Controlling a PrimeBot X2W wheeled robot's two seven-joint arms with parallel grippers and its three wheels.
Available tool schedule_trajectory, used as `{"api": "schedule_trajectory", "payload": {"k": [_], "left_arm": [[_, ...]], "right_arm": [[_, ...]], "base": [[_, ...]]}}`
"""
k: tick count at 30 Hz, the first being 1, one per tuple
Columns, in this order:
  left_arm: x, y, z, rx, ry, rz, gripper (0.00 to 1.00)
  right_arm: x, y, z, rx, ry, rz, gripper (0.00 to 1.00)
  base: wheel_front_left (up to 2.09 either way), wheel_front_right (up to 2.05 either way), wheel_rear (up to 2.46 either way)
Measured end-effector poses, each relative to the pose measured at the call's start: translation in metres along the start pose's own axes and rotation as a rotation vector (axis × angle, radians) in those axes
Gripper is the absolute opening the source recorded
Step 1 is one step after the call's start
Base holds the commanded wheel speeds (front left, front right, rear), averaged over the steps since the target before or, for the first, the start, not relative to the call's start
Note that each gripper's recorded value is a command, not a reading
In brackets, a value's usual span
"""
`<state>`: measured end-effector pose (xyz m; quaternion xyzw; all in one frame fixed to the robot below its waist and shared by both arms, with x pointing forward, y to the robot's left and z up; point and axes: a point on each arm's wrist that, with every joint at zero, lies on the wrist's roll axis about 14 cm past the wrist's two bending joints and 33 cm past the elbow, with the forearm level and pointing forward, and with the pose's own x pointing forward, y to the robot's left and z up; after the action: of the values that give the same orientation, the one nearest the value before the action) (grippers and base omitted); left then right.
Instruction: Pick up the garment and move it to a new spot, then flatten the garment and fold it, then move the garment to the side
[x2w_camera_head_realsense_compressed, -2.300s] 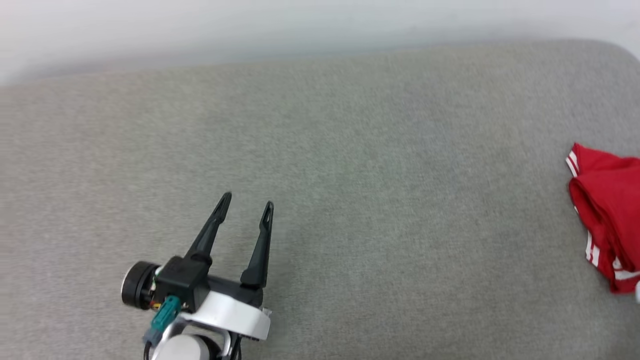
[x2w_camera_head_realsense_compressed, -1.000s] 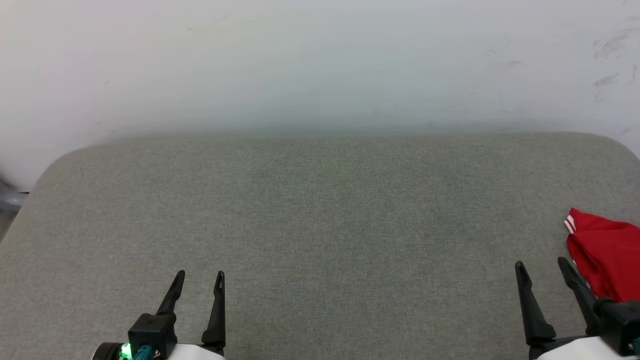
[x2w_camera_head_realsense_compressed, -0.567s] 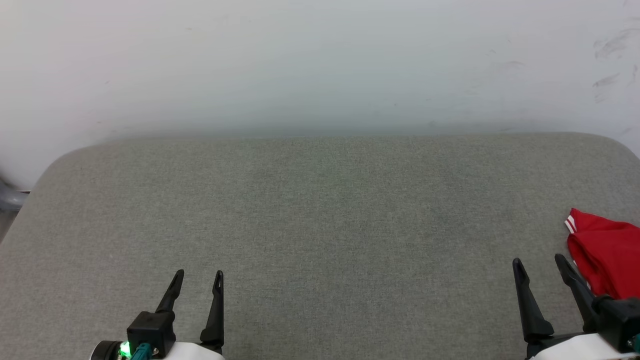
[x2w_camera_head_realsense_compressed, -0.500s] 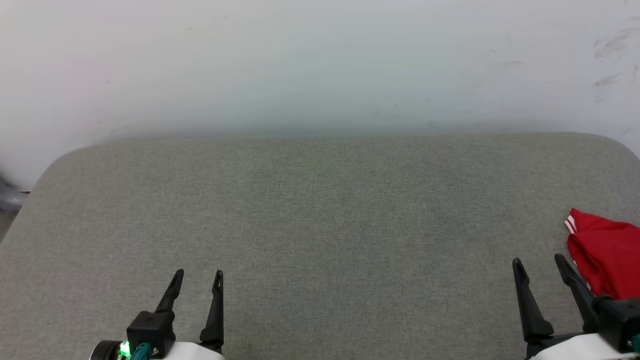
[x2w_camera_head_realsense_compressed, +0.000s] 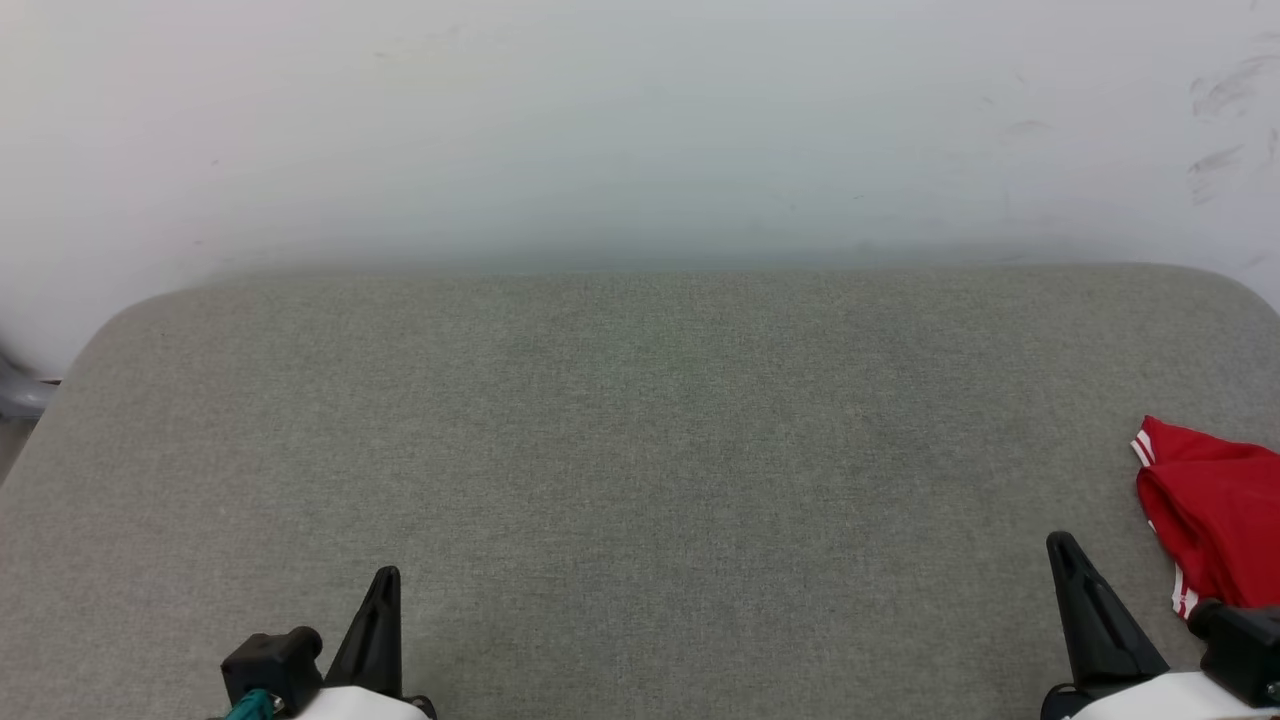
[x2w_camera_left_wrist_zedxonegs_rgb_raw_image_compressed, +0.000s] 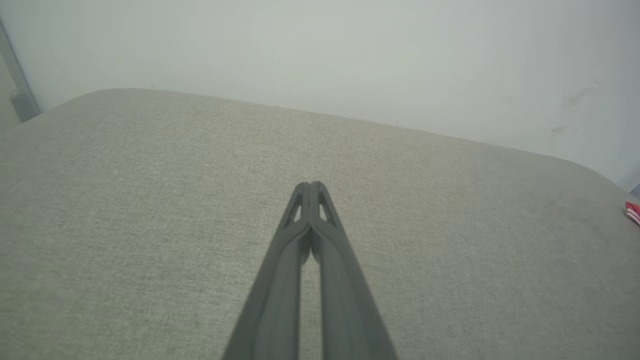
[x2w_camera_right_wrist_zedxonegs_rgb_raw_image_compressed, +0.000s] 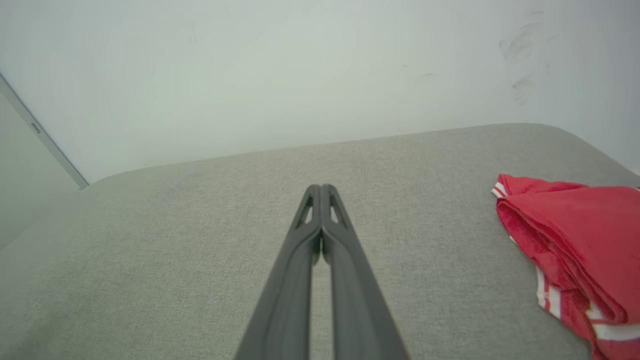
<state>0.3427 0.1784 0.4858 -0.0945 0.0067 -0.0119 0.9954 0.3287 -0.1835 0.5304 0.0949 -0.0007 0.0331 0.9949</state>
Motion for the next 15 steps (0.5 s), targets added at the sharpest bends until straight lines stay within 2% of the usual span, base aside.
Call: {"api": "schedule_trajectory", "payload": {"k": [15], "left_arm": [[0.009,0.01,0.001,-0.274,0.027,0.052,0.0]], "right_arm": [[0.012,-0.001,-0.004,0.28,-0.007,0.01,0.0]], "base": [[0.0,0.0,0.0]]}}
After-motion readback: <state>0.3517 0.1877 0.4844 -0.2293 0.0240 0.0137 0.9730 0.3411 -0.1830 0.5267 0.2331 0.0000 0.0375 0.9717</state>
